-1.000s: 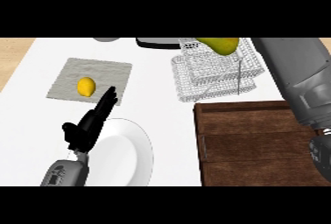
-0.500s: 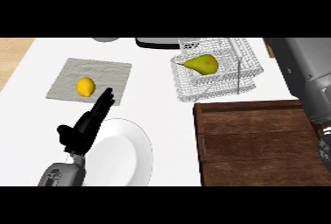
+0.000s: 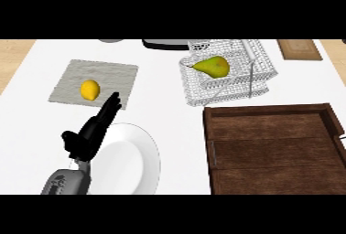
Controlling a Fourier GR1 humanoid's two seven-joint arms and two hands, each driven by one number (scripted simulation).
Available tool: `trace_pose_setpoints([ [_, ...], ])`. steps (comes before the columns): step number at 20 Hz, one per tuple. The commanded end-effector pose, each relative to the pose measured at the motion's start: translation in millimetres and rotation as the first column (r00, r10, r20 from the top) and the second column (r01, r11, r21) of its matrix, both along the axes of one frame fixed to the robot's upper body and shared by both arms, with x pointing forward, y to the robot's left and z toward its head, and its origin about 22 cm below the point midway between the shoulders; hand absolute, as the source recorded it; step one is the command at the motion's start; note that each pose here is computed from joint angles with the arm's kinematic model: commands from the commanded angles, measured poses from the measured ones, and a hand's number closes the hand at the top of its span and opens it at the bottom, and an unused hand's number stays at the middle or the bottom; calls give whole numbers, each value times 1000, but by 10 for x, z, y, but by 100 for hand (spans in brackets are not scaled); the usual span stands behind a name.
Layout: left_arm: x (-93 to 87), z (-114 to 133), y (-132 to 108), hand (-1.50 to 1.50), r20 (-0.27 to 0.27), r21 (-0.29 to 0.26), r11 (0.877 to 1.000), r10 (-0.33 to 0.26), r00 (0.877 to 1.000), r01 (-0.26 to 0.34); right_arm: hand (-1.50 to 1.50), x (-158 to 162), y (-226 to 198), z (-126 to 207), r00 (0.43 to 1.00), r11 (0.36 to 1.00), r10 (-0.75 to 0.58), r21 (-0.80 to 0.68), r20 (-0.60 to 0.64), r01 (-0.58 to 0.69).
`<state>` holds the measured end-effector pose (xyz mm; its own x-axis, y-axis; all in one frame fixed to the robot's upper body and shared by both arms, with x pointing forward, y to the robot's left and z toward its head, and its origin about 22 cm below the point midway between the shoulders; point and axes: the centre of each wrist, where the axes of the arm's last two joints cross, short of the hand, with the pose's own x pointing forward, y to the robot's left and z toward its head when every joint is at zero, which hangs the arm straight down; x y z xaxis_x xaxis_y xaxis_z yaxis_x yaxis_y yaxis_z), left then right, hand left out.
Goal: Pick the pear from the tray and place it in the tiered basket
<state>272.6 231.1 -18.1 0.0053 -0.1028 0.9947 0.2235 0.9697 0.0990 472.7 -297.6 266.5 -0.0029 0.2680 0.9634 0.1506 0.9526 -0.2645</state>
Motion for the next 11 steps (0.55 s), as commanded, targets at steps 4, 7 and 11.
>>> trace_pose_setpoints([
  [4, -39, -46, -189, 0, 5, -10, 1000, -9, 1000, 9, -150, -371, -1081, -47, 986, 983, -115, 160, 122, 95],
  [7, 3, 125, -64, 0, 13, -6, 1000, -2, 1000, 2, -150, -713, -1669, 55, 983, 980, -135, 161, 121, 115],
  [11, -41, 60, -77, 0, 9, -6, 999, -45, 999, 45, -150, -1021, -2088, -141, 986, 987, -118, 119, 120, 104],
])
